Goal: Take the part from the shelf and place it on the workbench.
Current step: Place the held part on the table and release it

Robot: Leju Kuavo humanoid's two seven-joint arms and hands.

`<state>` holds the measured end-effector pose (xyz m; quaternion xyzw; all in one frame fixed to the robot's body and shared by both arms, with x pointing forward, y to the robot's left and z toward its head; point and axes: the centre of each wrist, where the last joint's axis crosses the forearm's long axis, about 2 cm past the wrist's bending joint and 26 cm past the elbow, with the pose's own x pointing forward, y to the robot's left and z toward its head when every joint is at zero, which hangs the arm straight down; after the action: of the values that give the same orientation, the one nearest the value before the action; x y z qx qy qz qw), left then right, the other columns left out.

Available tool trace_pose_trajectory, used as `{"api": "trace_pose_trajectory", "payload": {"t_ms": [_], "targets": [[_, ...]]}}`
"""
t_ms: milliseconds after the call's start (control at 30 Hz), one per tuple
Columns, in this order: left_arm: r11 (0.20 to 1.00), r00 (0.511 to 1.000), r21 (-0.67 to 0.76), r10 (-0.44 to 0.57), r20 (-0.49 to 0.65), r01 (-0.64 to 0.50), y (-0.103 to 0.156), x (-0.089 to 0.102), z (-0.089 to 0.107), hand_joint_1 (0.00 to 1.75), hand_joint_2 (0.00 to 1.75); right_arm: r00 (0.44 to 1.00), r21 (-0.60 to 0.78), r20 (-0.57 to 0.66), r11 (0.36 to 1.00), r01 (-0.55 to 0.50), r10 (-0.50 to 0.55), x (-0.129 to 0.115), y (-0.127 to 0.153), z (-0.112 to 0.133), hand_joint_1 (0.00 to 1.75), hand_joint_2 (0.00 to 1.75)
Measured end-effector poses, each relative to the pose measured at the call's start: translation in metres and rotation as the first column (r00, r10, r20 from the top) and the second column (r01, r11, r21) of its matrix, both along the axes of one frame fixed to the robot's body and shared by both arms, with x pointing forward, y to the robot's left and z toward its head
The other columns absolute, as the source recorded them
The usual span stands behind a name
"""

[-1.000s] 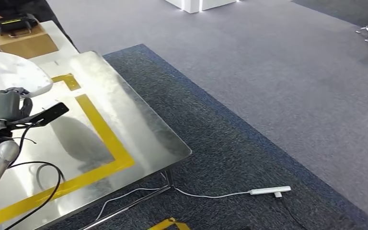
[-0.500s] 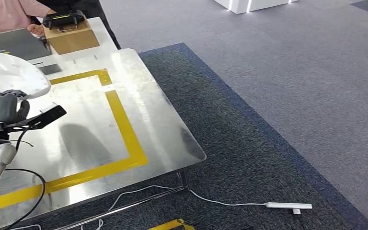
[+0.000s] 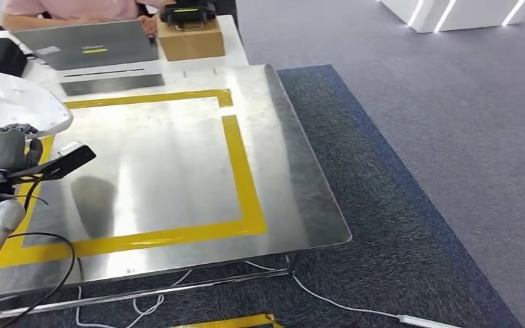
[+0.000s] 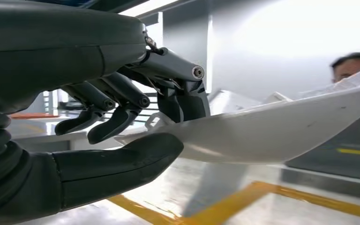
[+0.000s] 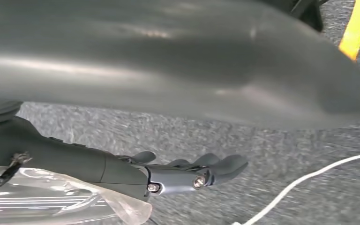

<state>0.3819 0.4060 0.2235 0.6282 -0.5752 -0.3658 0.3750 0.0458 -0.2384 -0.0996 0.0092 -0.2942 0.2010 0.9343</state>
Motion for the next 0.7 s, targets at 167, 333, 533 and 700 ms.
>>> {"api": "trace_pose_trajectory", "payload": {"t_ms": [167, 333, 533, 700], "targets": [[1.000, 1.000, -0.006, -0.004, -0.013, 0.004, -0.003, -0.002, -0.007, 1.75, 1.75, 1.000, -0.002, -0.016, 1.000, -0.004, 0.004, -0.008, -0.002, -0.001, 0.00, 0.00], [1.000, 1.000, -0.007, -0.007, -0.015, 0.007, -0.005, -0.001, -0.009, 1.75, 1.75, 1.000, -0.001, -0.021, 1.000, -0.005, 0.005, -0.010, -0.003, -0.001, 0.00, 0.00], [1.000, 1.000, -0.001, -0.004, -0.027, 0.004, -0.002, -0.002, -0.014, 1.75, 1.75, 1.000, -0.003, -0.025, 1.000, 0.002, -0.002, -0.012, -0.004, -0.002, 0.00, 0.00], [1.000, 0.999, -0.002, -0.011, -0.047, 0.011, -0.004, -0.004, -0.020, 1.75, 1.75, 0.999, 0.009, -0.036, 0.999, 0.031, -0.031, -0.014, -0.003, -0.002, 0.00, 0.00]]}}
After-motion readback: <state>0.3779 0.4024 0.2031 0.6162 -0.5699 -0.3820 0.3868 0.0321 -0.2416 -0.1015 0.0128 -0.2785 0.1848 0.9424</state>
